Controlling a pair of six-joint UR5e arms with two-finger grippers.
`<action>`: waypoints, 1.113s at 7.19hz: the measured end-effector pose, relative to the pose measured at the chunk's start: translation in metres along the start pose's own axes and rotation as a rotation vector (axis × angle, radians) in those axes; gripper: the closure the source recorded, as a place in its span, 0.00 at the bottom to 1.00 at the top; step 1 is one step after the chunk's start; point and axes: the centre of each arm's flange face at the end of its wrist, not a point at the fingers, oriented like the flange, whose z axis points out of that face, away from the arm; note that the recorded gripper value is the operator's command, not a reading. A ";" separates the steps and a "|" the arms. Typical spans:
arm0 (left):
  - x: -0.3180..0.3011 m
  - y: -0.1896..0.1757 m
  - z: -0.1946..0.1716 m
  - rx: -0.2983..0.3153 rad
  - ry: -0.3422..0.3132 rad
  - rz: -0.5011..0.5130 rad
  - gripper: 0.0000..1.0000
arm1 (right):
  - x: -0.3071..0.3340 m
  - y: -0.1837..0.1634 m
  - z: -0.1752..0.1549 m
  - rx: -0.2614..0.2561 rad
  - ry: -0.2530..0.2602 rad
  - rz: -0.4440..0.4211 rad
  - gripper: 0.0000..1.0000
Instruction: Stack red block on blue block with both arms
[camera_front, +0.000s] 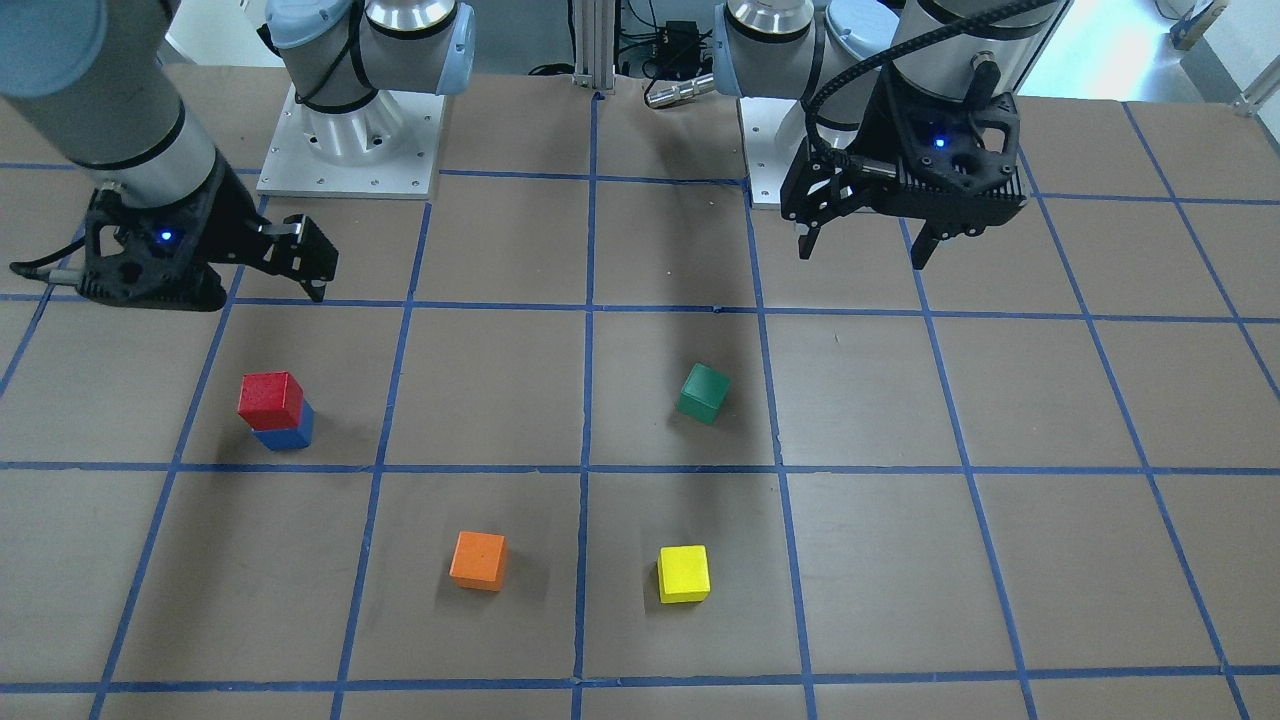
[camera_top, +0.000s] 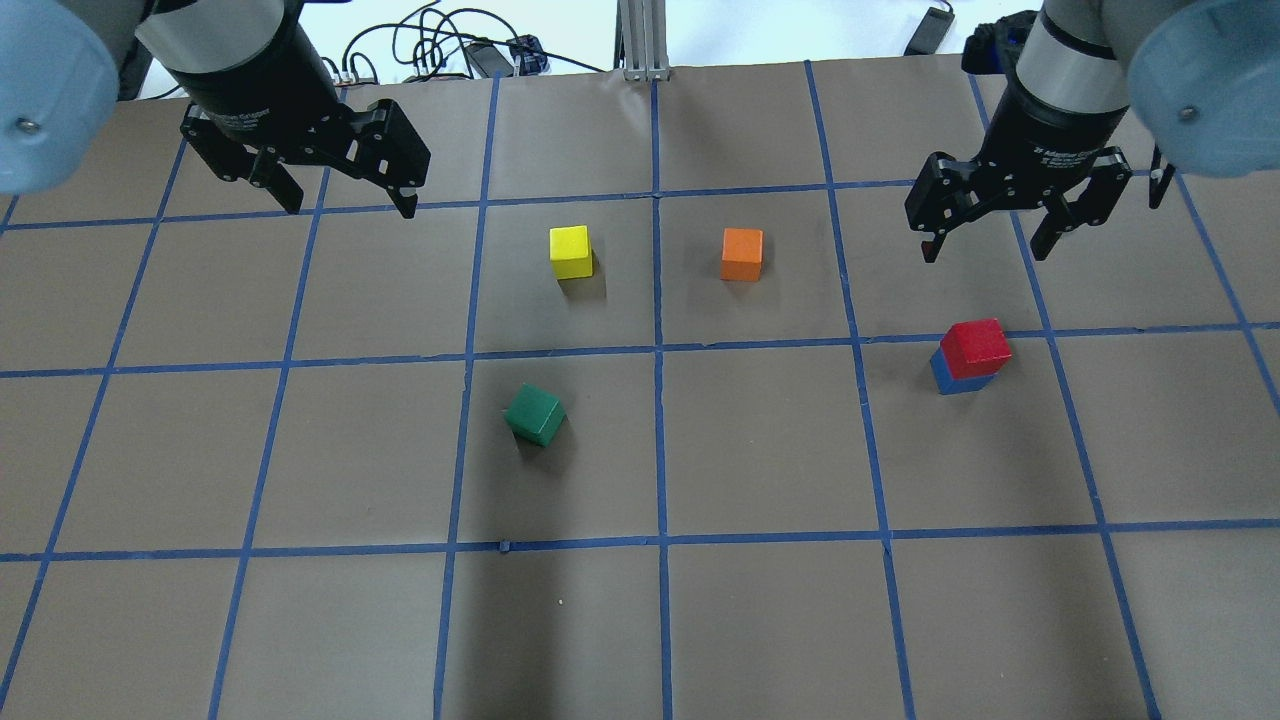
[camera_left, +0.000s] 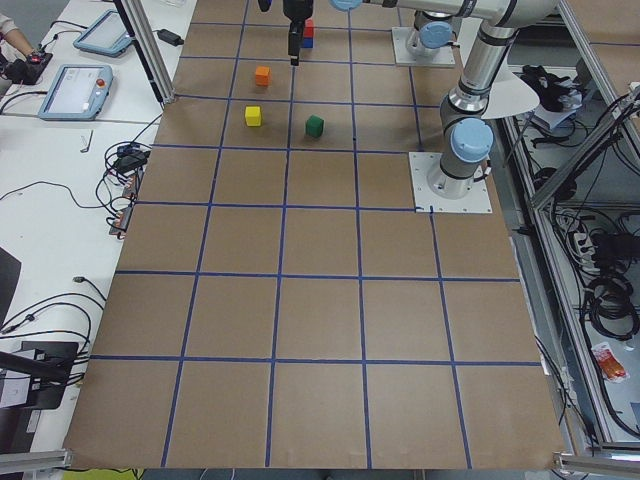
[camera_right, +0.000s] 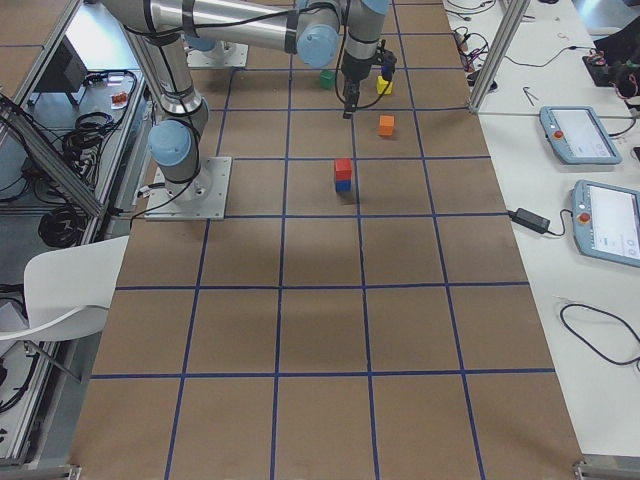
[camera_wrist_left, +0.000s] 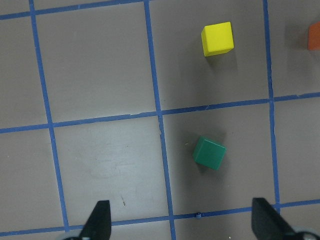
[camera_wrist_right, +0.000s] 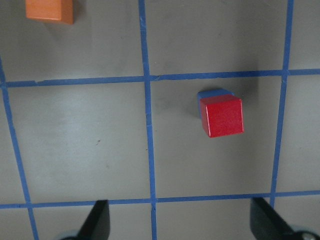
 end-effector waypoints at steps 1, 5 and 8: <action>0.000 0.000 0.000 0.000 0.000 0.000 0.00 | -0.009 0.013 -0.008 0.018 0.002 -0.010 0.00; 0.000 0.000 0.000 0.000 0.000 0.000 0.00 | -0.010 0.029 -0.028 0.032 0.037 -0.006 0.00; 0.000 0.000 0.001 -0.001 -0.001 0.000 0.00 | -0.019 0.030 -0.028 0.030 -0.036 -0.006 0.00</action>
